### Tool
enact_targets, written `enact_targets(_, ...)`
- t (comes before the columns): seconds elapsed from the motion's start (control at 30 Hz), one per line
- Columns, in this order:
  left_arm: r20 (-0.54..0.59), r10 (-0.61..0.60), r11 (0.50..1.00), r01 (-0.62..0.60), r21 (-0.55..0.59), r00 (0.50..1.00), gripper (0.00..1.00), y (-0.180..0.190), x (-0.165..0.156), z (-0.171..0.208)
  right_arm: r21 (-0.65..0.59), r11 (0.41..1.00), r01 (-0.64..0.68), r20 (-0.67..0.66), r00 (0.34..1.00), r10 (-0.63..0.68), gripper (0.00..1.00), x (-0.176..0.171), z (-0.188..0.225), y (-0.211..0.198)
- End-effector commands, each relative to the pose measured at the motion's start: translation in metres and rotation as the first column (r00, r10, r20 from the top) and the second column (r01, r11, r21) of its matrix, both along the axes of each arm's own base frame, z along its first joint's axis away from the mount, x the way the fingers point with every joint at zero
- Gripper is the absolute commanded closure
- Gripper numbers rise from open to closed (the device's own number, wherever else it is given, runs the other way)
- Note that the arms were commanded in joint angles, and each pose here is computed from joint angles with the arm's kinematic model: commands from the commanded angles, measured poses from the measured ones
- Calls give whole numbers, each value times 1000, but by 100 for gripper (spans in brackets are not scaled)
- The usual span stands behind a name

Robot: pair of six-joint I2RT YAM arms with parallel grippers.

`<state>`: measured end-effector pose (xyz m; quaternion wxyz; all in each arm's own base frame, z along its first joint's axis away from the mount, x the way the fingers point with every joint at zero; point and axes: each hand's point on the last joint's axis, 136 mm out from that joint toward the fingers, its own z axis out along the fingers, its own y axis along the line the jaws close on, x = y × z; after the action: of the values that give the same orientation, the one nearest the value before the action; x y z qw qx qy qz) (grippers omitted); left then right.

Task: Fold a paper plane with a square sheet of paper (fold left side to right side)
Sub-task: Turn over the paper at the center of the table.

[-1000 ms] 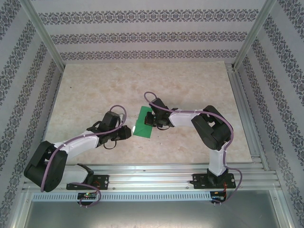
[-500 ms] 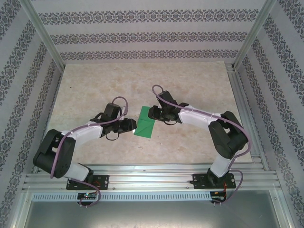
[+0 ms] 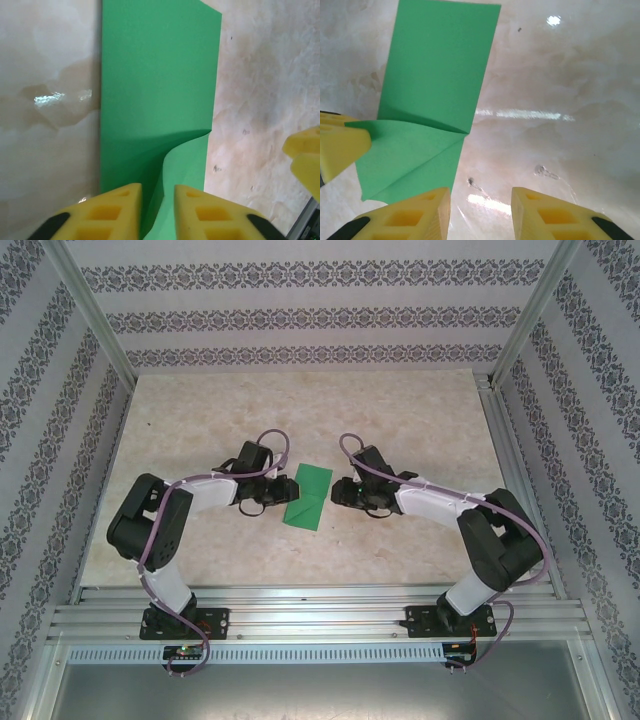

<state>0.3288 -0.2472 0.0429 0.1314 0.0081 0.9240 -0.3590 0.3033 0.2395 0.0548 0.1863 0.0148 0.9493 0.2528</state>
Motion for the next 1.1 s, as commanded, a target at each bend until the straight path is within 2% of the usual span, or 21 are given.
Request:
enact_targets(0.0,16,-31,999,31,-11,999,87,-2,5,4,142,989,27,8,1000,-28,63,1,11,8)
enact_targets(0.1,21,-26,999,26,-46,999,95,-5,4,15,256,964,65,-16,998,-63,62,2,14,16)
enact_targets(0.37,29,3,993,1,-119,1000,96,-5,-7,39,521,840,156,-92,988,-126,61,15,26,44)
enact_targets(0.5,37,10,990,-5,-144,999,96,-7,-7,46,546,810,213,-154,976,-153,60,21,15,51)
enact_targets(0.83,35,19,990,-13,-143,999,97,-8,-4,45,592,762,262,-201,964,-176,61,26,-5,63)
enact_targets(1.07,25,34,995,-32,-93,999,96,-1,-3,35,588,763,267,-182,963,-197,80,28,-5,57)
